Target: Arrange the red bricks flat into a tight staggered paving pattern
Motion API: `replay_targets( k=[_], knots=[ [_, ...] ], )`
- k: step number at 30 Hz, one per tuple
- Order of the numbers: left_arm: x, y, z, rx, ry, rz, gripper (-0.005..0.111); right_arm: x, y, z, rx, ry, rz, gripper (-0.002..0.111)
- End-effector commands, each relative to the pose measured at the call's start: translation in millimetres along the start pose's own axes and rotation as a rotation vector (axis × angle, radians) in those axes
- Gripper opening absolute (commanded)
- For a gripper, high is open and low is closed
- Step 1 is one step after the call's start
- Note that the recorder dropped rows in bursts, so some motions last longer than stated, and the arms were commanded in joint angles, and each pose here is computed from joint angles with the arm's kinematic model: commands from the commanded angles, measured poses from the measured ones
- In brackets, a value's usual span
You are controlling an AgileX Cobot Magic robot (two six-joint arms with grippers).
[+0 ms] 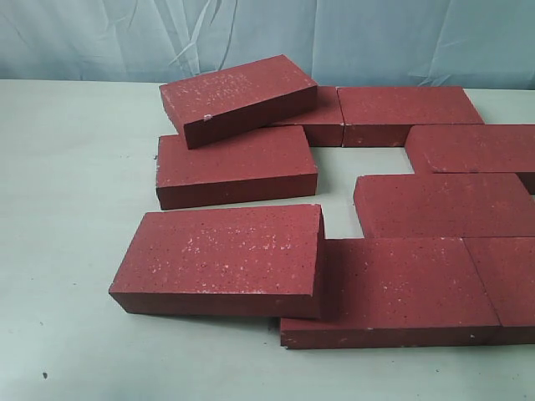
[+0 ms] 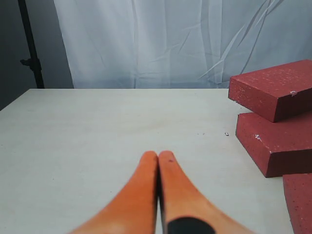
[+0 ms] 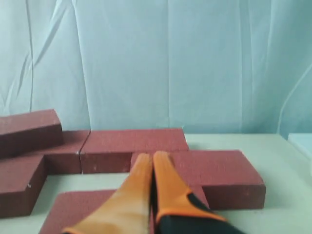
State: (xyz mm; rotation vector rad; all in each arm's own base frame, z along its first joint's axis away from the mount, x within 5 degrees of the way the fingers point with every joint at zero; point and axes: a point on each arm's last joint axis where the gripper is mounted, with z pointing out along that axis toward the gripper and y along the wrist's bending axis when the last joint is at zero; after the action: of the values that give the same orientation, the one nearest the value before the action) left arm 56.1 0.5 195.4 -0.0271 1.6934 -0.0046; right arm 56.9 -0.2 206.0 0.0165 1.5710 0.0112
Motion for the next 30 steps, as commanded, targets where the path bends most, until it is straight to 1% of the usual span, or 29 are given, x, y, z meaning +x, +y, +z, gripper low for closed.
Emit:
replay_targets(
  k=[1, 4, 12, 19, 23, 26, 30],
  knots=[
    [1, 0.1, 0, -0.001, -0.005, 0.001, 0.000, -11, 0, -1, -0.006, -0.131, 0.001, -0.001],
    [1, 0.1, 0, -0.001, -0.005, 0.001, 0.000, -12, 0, -1, -0.006, -0.136, 0.001, -0.001],
    [1, 0.1, 0, -0.001, -0.005, 0.001, 0.000, -22, 1, -3, -0.009, -0.252, 0.002, -0.001],
    [1, 0.1, 0, -0.001, -0.005, 0.001, 0.000, -24, 1, -4, -0.010, -0.271, 0.002, -0.001],
    [1, 0.1, 0, -0.001, -0.007, 0.001, 0.000, -27, 1, -5, -0.011, -0.312, 0.002, -0.001],
    [1, 0.1, 0, -0.001, -0.007, 0.001, 0.000, -31, 1, -6, -0.008, -0.353, -0.033, -0.001],
    [1, 0.1, 0, -0.001, -0.007, 0.001, 0.000, -33, 1, -6, -0.008, -0.352, -0.033, -0.001]
  ],
)
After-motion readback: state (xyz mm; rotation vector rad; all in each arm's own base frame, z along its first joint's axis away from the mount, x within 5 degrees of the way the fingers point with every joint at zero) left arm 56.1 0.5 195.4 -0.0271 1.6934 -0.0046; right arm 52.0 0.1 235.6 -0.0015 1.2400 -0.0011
